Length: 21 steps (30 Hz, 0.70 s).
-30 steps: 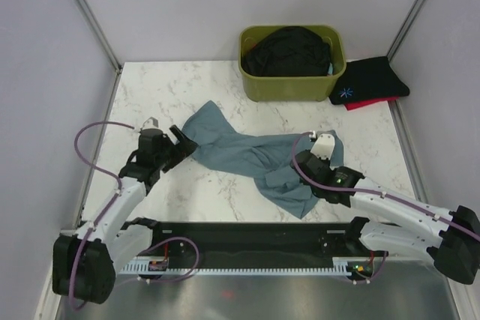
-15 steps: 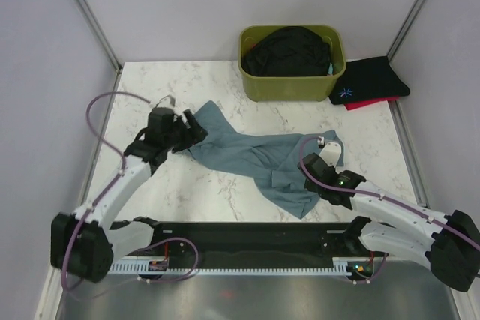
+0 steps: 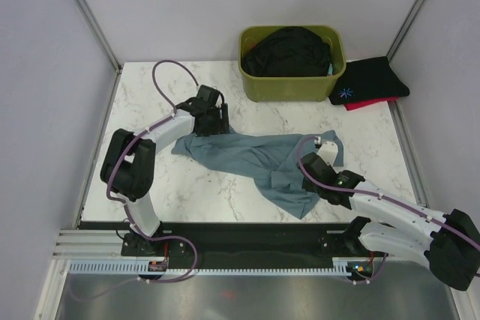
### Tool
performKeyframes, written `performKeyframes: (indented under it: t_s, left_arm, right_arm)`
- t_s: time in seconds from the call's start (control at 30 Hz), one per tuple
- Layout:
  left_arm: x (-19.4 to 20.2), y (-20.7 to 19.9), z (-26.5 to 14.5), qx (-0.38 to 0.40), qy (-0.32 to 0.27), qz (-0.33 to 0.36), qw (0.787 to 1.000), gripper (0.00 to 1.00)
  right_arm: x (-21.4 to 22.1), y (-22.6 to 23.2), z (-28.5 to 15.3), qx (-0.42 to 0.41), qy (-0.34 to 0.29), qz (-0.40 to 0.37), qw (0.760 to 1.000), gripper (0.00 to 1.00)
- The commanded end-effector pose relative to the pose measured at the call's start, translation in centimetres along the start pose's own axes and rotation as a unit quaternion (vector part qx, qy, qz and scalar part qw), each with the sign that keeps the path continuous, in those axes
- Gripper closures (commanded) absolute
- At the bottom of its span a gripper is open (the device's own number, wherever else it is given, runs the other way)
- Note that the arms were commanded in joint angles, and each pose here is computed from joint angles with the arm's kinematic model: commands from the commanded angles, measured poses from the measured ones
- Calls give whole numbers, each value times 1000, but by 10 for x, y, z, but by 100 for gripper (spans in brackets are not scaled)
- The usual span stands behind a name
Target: Fold and stack the t-shirts
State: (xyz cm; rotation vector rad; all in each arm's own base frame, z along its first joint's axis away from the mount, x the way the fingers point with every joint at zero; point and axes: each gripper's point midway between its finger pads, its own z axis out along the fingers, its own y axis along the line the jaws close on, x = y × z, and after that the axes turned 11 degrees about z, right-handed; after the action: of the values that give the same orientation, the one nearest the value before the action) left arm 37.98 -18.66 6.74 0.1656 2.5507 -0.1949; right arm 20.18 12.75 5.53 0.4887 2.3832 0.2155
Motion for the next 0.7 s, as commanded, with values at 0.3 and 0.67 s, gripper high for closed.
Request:
performKeyframes:
  t_s: [0.3,0.67]
  left_arm:
    - [2,5,23,-63,6,77,995,25]
    - [-2,37,15,-146,-14,75,986,58]
  right_arm:
    - [-3,7,3,-8,-3,-7,1000,100]
    - [-3,8,4,-5,1,-14,1000,100]
